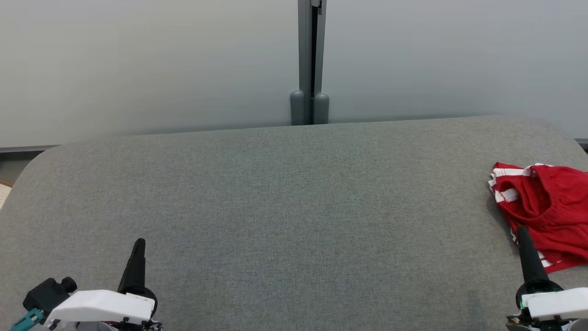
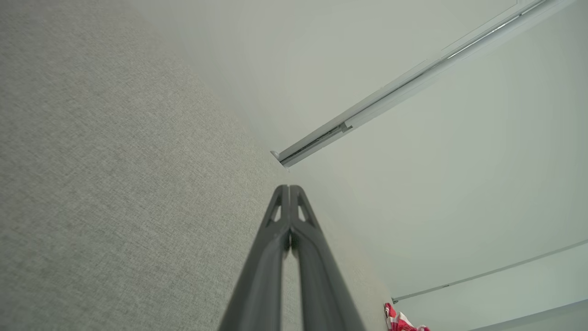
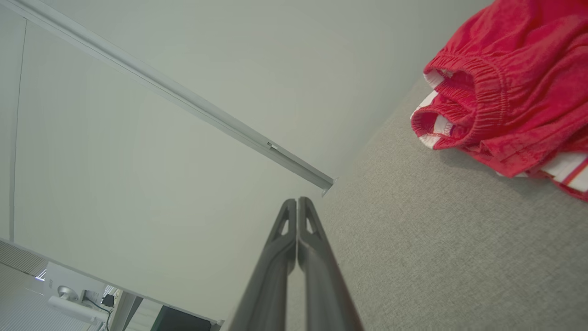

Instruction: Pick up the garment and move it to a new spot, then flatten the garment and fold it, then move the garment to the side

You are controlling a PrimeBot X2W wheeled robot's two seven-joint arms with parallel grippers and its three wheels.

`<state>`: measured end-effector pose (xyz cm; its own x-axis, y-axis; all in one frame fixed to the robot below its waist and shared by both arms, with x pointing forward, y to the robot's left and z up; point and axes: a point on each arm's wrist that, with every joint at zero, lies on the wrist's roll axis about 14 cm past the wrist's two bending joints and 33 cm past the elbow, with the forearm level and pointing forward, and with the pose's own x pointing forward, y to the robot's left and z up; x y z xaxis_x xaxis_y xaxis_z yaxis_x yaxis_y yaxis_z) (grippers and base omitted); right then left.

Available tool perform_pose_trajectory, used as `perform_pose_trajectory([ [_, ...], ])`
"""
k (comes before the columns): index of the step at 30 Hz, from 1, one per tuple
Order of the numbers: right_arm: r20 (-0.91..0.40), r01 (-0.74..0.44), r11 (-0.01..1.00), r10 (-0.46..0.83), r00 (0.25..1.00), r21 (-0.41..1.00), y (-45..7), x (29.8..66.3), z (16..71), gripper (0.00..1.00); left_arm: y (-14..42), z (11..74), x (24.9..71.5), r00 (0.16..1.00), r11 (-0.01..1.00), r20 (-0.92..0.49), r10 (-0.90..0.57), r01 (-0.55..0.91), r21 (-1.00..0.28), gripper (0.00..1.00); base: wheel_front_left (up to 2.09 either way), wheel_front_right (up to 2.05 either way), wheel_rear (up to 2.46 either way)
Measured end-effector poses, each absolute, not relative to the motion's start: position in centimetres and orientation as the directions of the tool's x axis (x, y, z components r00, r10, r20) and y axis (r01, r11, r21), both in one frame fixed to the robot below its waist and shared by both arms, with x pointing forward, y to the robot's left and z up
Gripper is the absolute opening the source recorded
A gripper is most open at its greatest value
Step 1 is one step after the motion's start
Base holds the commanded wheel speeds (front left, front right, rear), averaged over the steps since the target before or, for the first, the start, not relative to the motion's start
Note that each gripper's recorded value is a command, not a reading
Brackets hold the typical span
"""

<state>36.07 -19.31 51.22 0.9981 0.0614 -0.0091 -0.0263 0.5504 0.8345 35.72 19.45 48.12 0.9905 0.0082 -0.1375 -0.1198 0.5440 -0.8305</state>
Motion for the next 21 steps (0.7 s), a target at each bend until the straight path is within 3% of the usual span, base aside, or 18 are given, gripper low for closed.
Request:
perform_pose_trajectory([
  [21, -0.007, -0.008, 0.350, 0.041, 0.999, 0.937, -19.5, 37.2, 51.0, 0.00, 19.6, 48.9, 36.9, 0.995, 0.342, -0.103, -0.005, -0.095, -0.935, 0.00, 0.00, 0.00, 0.00],
])
